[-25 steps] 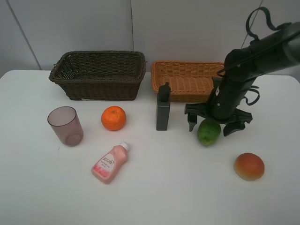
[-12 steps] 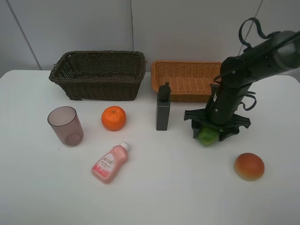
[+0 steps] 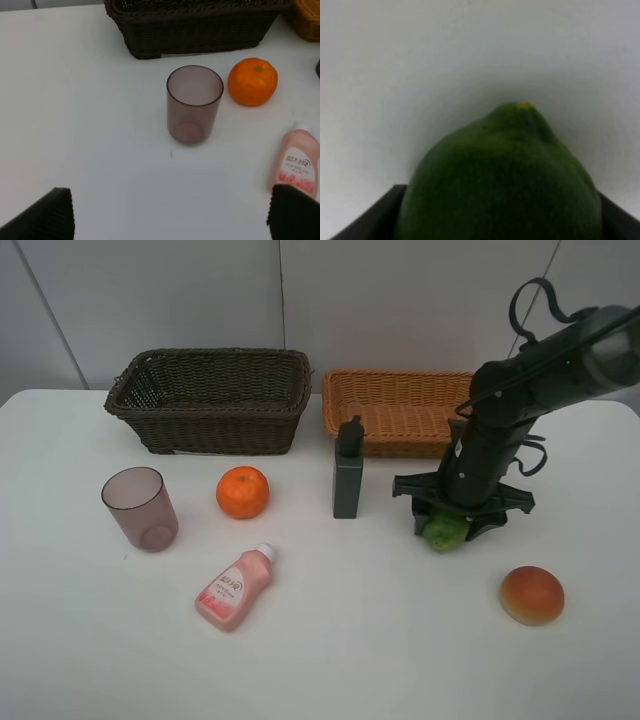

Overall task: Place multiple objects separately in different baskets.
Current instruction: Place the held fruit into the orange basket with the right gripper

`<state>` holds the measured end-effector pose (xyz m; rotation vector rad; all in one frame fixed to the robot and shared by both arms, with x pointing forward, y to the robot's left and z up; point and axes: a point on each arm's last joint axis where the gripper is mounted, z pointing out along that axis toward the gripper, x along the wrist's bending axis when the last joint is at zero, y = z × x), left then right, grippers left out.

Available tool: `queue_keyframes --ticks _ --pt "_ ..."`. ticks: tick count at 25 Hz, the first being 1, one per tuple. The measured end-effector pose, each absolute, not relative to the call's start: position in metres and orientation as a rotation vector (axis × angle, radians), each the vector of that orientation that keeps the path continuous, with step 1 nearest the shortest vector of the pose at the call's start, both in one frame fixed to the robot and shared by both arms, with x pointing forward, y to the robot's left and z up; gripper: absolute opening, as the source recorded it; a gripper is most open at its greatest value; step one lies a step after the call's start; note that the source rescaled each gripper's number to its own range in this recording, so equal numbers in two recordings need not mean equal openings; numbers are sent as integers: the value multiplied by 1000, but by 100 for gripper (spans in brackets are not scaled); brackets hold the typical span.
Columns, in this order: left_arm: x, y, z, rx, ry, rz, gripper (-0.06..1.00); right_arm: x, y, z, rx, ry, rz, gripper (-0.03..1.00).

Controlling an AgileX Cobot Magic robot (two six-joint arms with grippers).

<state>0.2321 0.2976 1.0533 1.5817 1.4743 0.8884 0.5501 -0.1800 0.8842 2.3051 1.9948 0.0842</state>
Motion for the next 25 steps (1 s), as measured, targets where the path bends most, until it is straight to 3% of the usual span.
queue_keyframes --ticks 9,18,25 --pt "232 298 1053 1582 1474 888 100 552 -180 891 2254 2052 66 46" --pt "232 298 1053 1582 1474 888 100 575 -170 957 1956 2366 -35 46" --pt "232 298 1053 1582 1474 888 100 622 -164 1002 1874 2346 99 46"
